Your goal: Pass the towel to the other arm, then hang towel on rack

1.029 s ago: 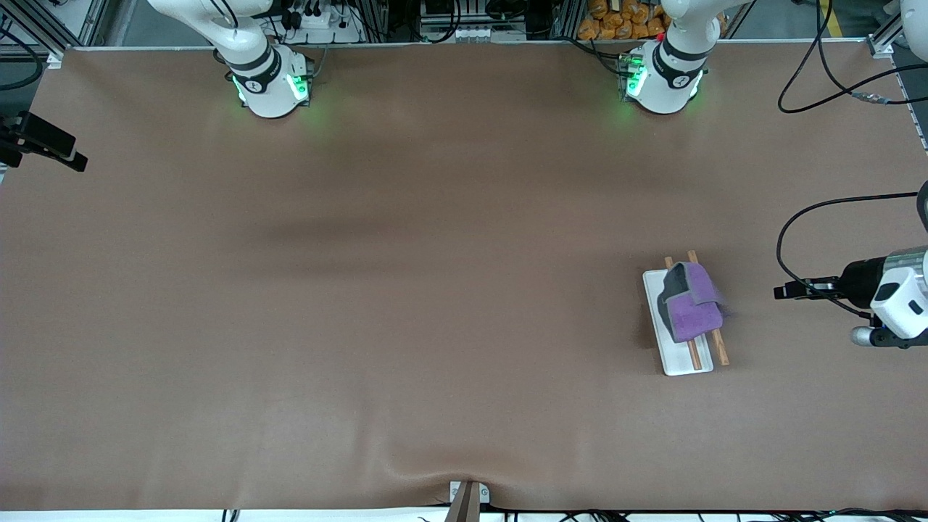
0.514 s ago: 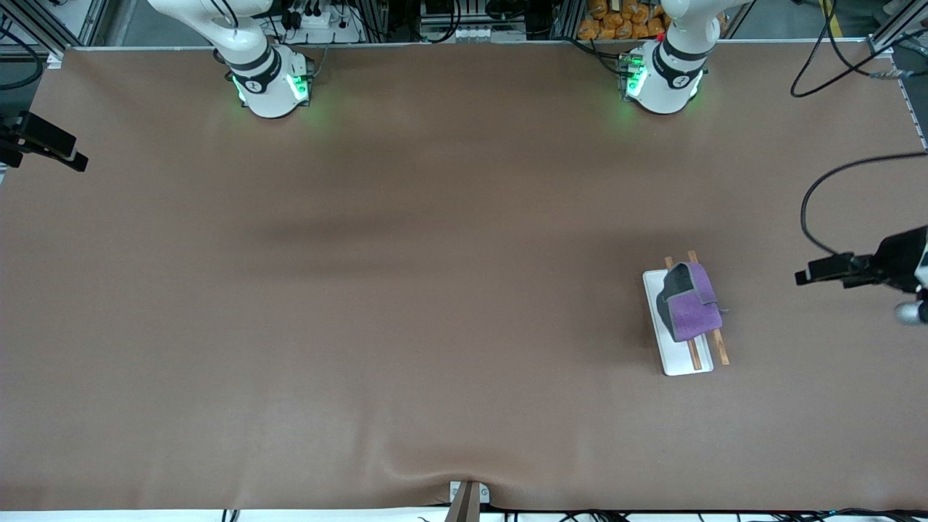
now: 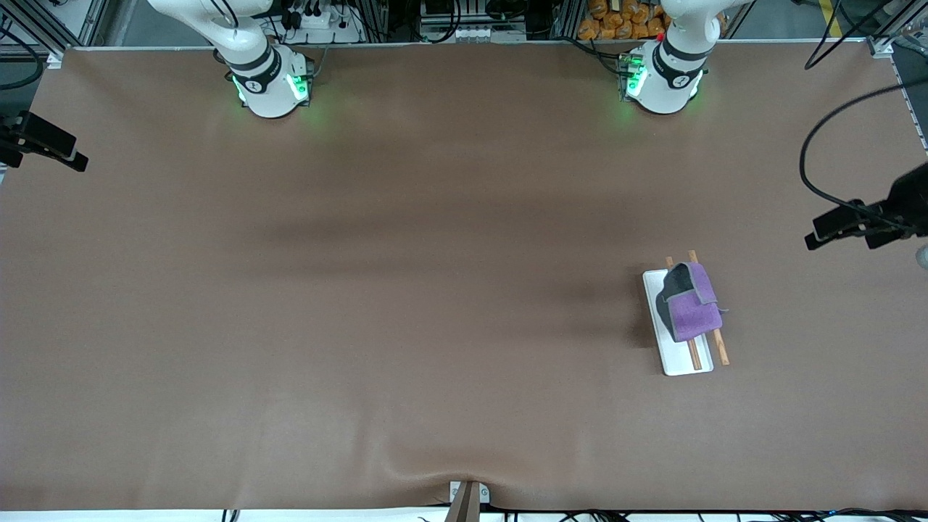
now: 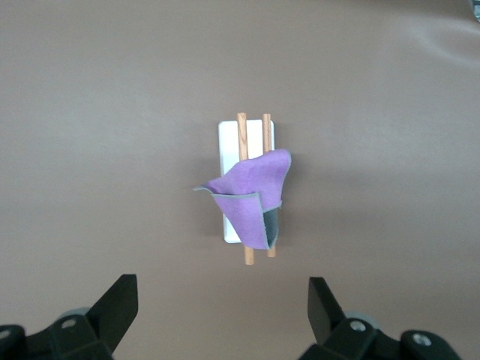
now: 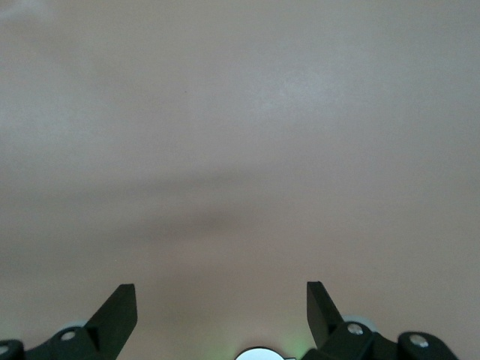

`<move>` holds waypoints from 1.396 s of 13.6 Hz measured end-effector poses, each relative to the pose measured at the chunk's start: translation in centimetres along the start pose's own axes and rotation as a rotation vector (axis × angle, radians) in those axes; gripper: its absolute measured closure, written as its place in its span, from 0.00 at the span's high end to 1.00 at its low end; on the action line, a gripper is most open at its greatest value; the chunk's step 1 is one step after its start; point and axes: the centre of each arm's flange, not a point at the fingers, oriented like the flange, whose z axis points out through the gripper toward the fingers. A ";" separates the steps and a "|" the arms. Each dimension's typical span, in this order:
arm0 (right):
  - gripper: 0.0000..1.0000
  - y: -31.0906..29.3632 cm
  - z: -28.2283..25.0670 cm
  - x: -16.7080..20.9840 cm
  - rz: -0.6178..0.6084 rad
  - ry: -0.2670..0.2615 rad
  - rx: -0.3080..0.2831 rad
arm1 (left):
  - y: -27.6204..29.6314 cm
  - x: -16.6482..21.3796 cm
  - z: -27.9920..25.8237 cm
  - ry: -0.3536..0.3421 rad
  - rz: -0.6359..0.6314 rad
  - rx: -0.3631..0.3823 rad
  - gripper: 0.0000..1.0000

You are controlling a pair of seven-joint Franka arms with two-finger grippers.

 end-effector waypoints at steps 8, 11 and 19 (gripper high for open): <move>1.00 0.4 0.0 0.0 0.006 -0.002 -0.011 | 1.5 -2.6 -3.2 0.015 0.018 0.048 1.00; 1.00 0.4 0.1 -0.2 0.006 -0.015 -0.013 | 2.6 -4.0 -3.7 0.004 0.030 0.062 1.00; 1.00 0.5 0.1 -0.2 0.007 -0.018 -0.014 | 1.8 -6.9 -4.3 -0.040 -0.004 0.077 1.00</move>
